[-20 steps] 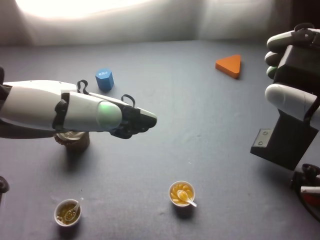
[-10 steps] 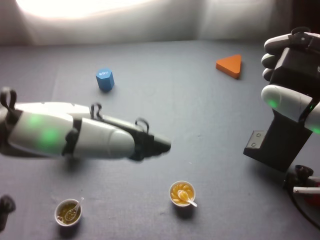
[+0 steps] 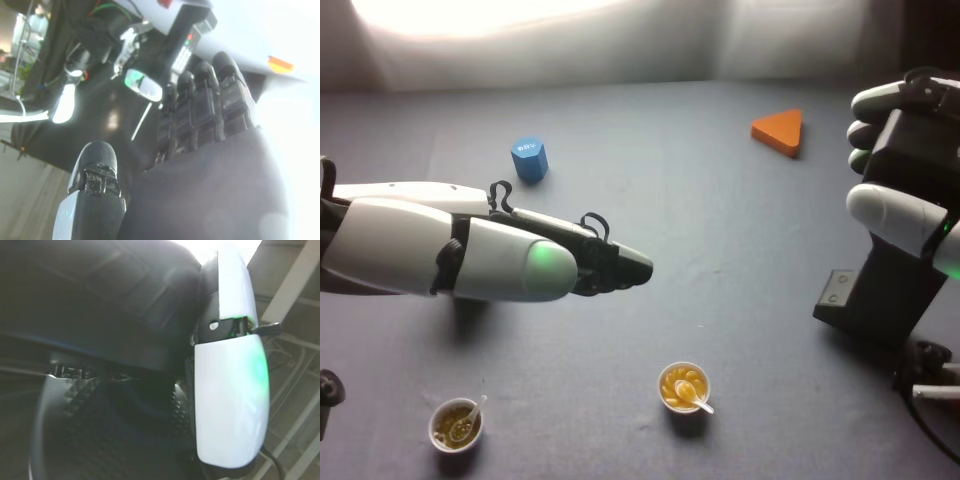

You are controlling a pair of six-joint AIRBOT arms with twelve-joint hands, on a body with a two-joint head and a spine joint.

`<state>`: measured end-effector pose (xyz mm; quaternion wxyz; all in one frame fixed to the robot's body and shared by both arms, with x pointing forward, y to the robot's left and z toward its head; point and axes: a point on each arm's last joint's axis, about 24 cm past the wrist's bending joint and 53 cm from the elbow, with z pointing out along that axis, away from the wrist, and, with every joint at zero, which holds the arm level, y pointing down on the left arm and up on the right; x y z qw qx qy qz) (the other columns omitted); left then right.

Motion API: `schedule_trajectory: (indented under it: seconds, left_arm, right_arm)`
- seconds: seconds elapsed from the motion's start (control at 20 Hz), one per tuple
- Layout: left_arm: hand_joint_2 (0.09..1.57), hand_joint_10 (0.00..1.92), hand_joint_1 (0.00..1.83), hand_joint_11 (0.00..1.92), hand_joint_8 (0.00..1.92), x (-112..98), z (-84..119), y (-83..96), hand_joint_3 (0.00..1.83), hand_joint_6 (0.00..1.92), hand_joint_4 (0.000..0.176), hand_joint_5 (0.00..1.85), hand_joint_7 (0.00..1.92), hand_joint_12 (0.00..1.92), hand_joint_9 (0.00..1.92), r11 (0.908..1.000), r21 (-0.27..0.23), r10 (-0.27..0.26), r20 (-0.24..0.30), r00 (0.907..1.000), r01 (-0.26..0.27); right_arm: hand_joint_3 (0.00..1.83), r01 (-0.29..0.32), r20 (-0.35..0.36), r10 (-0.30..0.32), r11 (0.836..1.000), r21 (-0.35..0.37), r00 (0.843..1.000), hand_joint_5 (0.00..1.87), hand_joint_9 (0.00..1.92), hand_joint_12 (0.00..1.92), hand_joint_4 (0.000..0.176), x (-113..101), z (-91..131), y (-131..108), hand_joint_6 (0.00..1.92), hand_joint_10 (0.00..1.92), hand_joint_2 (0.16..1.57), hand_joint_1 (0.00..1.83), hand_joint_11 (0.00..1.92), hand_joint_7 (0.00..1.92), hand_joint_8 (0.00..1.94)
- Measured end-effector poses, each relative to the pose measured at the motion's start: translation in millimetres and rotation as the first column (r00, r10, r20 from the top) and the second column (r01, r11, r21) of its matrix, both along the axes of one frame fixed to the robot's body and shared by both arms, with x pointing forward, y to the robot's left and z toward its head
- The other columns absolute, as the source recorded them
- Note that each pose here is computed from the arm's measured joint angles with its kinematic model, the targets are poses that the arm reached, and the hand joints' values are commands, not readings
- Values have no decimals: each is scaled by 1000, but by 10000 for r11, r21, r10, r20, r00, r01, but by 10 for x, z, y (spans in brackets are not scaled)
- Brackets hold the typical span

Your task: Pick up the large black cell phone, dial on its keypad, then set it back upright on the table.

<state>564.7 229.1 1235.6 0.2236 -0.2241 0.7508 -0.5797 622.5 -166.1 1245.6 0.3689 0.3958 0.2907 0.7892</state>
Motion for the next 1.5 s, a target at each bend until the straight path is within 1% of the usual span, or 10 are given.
schedule_trajectory:
  seconds: [0.1, 0.25, 0.5, 0.75, 0.8, 1.15, 1.3, 1.35, 1.4, 1.5]
  left_arm:
    - [1261, 0, 0, 0, 0, -19, -1, -14, 0, 0, 0, 229, 189, 312, 141, 10000, 37, -77, 38, 10000, 77]
    - [1263, 2, 14, 0, 1, -27, 4, -19, 0, 3, 0, 249, 197, 381, 154, 9999, 65, -133, 101, 9999, 133]
    - [1262, 0, 5, 0, 0, -31, 8, -14, 0, 0, 0, 220, 173, 314, 131, 9999, 86, -144, 129, 9998, 143]
    - [1266, 7, 9, 0, 9, -33, 11, -17, 0, 5, 0, 240, 204, 378, 153, 9998, 101, -164, 174, 9997, 162]
    - [1269, 2, 4, 0, 4, -36, 13, -13, 1, 4, 0, 226, 191, 298, 142, 9998, 109, -155, 178, 9997, 153]
    - [1263, 0, 6, 0, 1, -40, 22, -3, 0, 1, 0, 219, 198, 440, 155, 9998, 144, -163, 242, 9996, 159]
    - [1266, 3, 1, 0, 0, -43, 22, -5, 1, 0, 0, 203, 193, 331, 141, 9997, 167, -180, 273, 9995, 175]
    - [1265, 2, 0, 0, 1, -42, 22, -4, 0, 2, 0, 214, 188, 326, 148, 9997, 172, -174, 276, 9995, 169]
    - [1269, 2, 4, 0, 3, -42, 23, -3, 1, 3, 0, 219, 196, 337, 150, 9997, 172, -174, 277, 9995, 169]
    - [1270, 3, 1, 0, 5, -43, 23, -4, 1, 3, 0, 226, 208, 362, 155, 9997, 186, -184, 298, 9994, 178]
  right_arm:
    - [0, -58, -51, 58, 10000, 29, 10000, 843, 898, 1666, 0, -5, -24, 18, 1082, 1158, 1146, 1486, 717, 893, 994]
    - [0, -161, -90, 162, 9998, 90, 9998, 905, 944, 1632, 0, -19, -49, 17, 1003, 1097, 1116, 1490, 735, 976, 876]
    - [1, -193, -147, 195, 9997, 129, 9997, 892, 955, 1632, 0, -22, -87, 8, 1009, 1083, 1115, 1491, 747, 969, 883]
    - [0, -150, -115, 152, 9998, 139, 9998, 904, 955, 1635, 0, -15, -99, -22, 979, 1091, 1115, 1491, 738, 968, 898]
    - [0, -156, -118, 158, 9998, 134, 9998, 906, 951, 1629, 0, -14, -101, -19, 988, 1091, 1115, 1491, 745, 965, 895]
    - [0, -219, -161, 222, 9997, 144, 9996, 900, 938, 1643, 0, -34, -141, -10, 992, 1102, 1122, 1490, 730, 935, 967]
    - [0, -224, -122, 226, 9997, 137, 9997, 904, 928, 1631, 0, -46, -143, -13, 989, 1117, 1122, 1490, 751, 931, 962]
    - [0, -223, -119, 224, 9997, 139, 9997, 733, 798, 1713, 0, -47, -143, -14, 1236, 1270, 1188, 1478, 638, 793, 1105]
    - [0, -221, -116, 223, 9997, 140, 9997, 844, 885, 1680, 0, -47, -142, -14, 1095, 1179, 1146, 1485, 699, 889, 999]
    - [0, -233, -117, 234, 9996, 141, 9997, 900, 938, 1637, 0, -48, -142, -11, 1027, 1103, 1122, 1489, 733, 942, 920]
